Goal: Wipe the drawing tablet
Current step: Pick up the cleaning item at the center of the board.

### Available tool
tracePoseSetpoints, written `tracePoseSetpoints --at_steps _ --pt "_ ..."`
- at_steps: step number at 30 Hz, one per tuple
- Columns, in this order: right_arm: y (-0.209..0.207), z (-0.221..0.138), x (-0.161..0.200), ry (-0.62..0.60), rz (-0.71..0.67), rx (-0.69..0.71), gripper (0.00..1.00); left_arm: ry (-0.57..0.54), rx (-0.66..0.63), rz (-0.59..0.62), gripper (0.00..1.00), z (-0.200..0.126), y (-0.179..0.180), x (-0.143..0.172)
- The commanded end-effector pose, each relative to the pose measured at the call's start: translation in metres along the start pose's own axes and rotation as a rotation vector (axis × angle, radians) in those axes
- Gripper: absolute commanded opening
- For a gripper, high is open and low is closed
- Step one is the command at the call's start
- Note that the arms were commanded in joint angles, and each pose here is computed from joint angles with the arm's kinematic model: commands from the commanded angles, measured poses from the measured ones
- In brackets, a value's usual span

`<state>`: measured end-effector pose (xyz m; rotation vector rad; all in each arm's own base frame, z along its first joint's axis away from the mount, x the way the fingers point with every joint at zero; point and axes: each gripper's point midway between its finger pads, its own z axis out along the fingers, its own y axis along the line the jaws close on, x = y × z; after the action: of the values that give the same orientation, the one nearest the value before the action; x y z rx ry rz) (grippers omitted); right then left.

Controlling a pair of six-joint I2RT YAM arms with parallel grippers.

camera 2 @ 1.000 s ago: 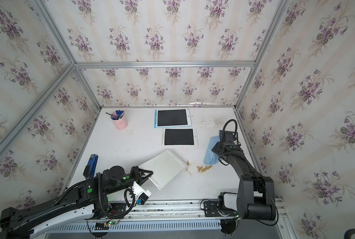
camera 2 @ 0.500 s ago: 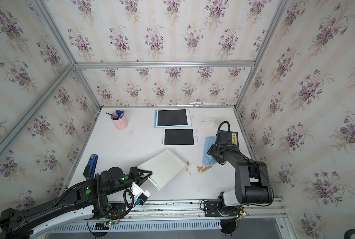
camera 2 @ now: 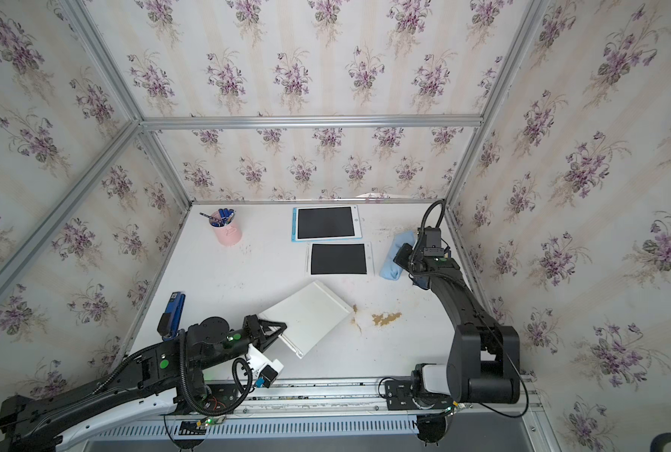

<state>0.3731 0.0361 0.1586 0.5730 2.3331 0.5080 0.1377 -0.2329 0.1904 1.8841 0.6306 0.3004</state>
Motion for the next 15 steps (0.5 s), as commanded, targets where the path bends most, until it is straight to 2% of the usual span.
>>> tracePoseSetpoints --at_steps 1,4,6,7,8,9,10,13,15 --pt "-0.007 -0.025 -0.012 -0.080 0.026 0.066 0.01 0.002 -0.037 -0.013 0.00 -0.002 0.010 0.000" --pt "-0.031 -0.034 -0.006 -0.116 0.027 0.174 0.00 -0.005 -0.028 -0.005 0.00 -0.003 0.009 -0.001" --pt "-0.042 -0.019 0.017 -0.021 -0.010 0.191 0.00 -0.013 -0.010 0.009 0.00 -0.004 0.005 -0.003" --pt "-0.052 -0.007 0.035 0.069 -0.019 0.225 0.00 -0.013 -0.002 0.023 0.00 -0.003 0.003 -0.003" --pt "-0.067 -0.002 0.048 0.127 -0.016 0.294 0.00 -0.016 0.002 0.037 0.00 -0.003 0.002 -0.003" --pt "-0.079 -0.003 0.052 0.131 -0.005 0.350 0.00 -0.023 0.005 0.053 0.00 -0.003 0.000 -0.005" --pt "-0.083 -0.009 0.052 0.095 0.001 0.357 0.00 -0.028 0.002 0.080 0.00 -0.002 -0.001 -0.007" --pt "-0.057 -0.024 0.048 -0.009 -0.036 0.191 0.00 -0.015 -0.024 0.151 0.00 0.003 0.000 -0.009" --pt "-0.043 -0.029 0.048 -0.009 -0.101 0.164 0.00 0.001 -0.024 0.226 0.00 0.006 -0.005 -0.011"
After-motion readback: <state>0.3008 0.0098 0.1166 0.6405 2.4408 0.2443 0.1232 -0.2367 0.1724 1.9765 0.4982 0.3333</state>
